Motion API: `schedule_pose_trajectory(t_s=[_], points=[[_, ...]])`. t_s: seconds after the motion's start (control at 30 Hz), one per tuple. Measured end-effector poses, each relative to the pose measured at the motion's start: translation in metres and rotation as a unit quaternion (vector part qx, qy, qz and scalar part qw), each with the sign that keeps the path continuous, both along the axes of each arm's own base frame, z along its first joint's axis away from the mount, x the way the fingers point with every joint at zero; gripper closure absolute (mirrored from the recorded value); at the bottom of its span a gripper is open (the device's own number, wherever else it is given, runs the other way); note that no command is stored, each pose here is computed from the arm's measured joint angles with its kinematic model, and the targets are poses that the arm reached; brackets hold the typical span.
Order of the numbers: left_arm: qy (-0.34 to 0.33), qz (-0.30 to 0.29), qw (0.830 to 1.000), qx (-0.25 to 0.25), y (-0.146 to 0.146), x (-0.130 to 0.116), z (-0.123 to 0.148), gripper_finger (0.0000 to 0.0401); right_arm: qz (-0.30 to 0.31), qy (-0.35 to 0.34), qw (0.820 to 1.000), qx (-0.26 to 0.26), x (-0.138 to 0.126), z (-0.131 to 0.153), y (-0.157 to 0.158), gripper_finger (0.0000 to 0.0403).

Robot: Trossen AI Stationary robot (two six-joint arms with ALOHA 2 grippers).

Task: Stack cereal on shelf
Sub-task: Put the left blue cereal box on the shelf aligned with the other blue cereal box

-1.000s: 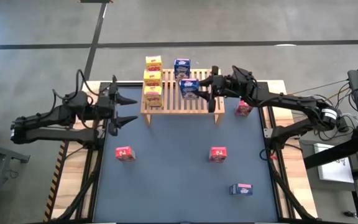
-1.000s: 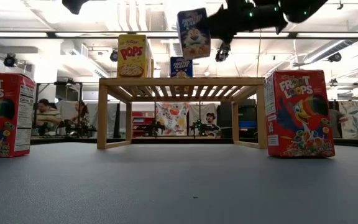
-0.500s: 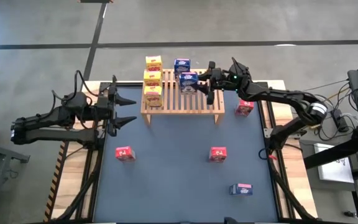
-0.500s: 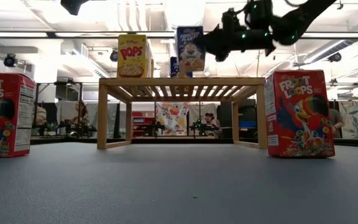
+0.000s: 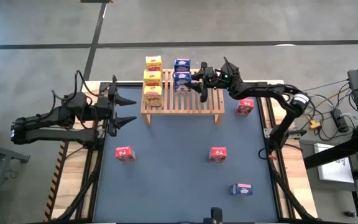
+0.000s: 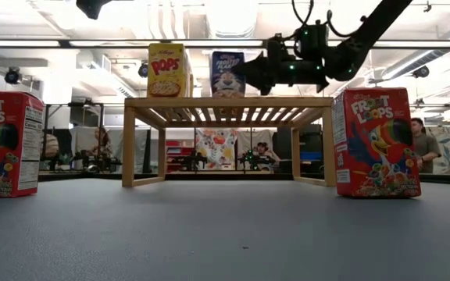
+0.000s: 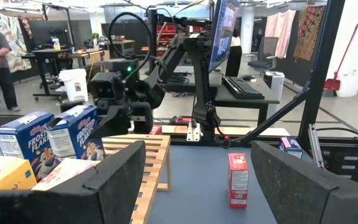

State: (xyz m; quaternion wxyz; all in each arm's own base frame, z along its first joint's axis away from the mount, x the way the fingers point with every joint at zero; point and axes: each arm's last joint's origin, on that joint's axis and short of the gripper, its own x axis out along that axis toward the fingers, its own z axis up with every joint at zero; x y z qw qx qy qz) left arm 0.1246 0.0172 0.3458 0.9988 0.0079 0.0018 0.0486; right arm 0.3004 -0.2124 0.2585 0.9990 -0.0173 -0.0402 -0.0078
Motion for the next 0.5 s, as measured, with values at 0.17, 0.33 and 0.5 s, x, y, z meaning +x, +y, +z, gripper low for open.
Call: schedule_pose_trajectory(t_s=[0.17,0.33,0.5], points=[[0.000,0.000,1.000,0.000,0.0000,0.0001,-0.0001,0.0126,0.011,0.005,1.000,0.002,0.0066,-0.0045,-0.0040,0.0254],[0.000,0.000,1.000,0.000,0.0000,0.0001,-0.0001,0.0126,0.009,0.007,1.000,-0.005,0.0077,-0.0057,-0.0052,0.0254],[0.001,0.000,1.000,0.000,0.0000,0.0001,-0.0002,0.0126,0.007,0.013,1.000,-0.003,0.0068,-0.0072,-0.0068,0.0254]])
